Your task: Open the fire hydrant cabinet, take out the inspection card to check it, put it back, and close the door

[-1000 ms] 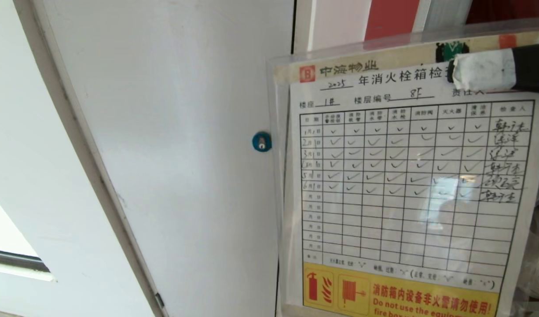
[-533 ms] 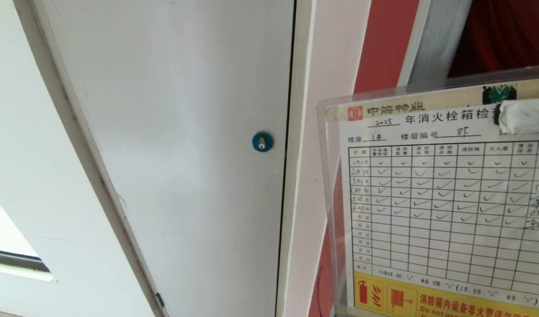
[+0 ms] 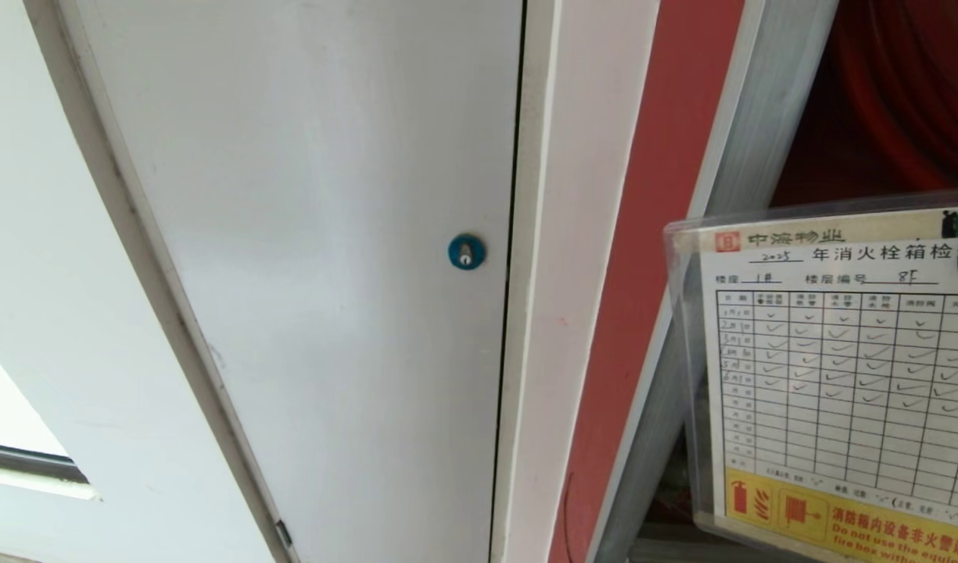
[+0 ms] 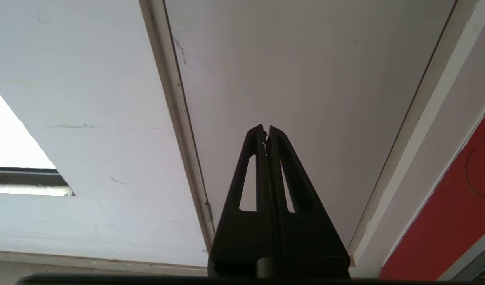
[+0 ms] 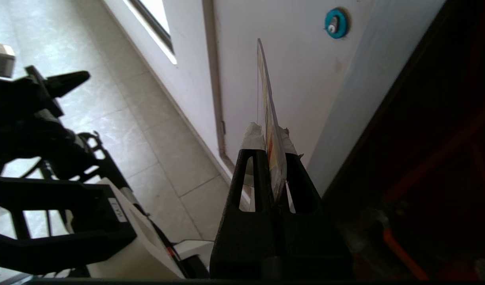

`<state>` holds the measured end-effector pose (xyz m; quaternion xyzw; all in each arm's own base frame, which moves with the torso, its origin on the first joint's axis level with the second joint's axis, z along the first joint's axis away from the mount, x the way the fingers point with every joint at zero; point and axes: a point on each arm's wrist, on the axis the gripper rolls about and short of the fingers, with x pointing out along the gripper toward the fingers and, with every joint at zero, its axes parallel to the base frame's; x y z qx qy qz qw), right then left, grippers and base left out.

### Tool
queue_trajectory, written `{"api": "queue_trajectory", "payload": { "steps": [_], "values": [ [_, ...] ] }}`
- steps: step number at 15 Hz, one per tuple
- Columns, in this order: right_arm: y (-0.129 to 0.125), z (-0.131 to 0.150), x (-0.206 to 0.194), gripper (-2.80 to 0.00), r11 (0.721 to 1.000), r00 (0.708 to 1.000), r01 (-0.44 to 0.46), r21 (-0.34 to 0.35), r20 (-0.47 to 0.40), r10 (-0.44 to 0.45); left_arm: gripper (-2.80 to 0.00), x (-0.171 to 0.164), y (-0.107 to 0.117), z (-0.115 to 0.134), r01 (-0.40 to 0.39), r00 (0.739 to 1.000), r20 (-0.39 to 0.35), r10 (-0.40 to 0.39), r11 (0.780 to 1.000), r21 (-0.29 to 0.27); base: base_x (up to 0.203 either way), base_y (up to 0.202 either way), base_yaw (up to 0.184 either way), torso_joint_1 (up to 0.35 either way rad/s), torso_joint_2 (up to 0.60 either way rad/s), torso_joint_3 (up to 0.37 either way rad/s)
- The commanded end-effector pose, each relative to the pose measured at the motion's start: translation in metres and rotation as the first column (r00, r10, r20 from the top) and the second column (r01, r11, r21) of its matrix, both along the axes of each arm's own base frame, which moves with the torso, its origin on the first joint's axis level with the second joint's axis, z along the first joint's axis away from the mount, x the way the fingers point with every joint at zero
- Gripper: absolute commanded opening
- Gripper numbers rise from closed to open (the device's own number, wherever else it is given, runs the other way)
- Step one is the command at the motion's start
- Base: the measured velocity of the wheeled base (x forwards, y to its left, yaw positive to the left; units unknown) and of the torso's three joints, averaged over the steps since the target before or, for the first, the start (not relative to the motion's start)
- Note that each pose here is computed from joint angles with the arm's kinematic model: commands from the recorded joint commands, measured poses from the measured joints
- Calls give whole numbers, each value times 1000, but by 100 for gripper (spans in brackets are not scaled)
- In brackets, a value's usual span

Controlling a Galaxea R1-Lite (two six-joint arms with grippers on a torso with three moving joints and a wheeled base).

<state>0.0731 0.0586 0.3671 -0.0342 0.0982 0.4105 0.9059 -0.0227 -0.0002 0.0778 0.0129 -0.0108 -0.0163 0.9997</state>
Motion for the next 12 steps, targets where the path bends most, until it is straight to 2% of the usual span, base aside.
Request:
{"api": "queue_trajectory", "payload": {
  "steps": [1,5,8,10,12],
  "values": [
    [-9,0,-9,-280,997,997,62,-42,55,-60,-280,1,0,-4,1,1000,-14,-1,1000,-1,0,0,0,0,0,0],
    [-18,1,-18,-280,979,975,175,-108,155,-157,-280,1,0,-4,1,1000,-14,-1,1000,0,0,0,0,0,0,0],
    [-21,0,-18,-280,951,952,253,-177,221,-212,-280,1,0,-4,1,1000,-14,-1,1000,0,0,0,0,0,0,0],
    [-23,1,-18,-280,920,928,316,-231,278,-249,-280,1,0,-4,1,1000,-14,-1,1000,0,0,0,0,0,0,0],
    [-22,-2,-14,-280,871,899,389,-301,332,-287,-280,1,0,-4,1,1000,-14,-1,1000,0,0,0,0,0,0,0]
  ]
}}
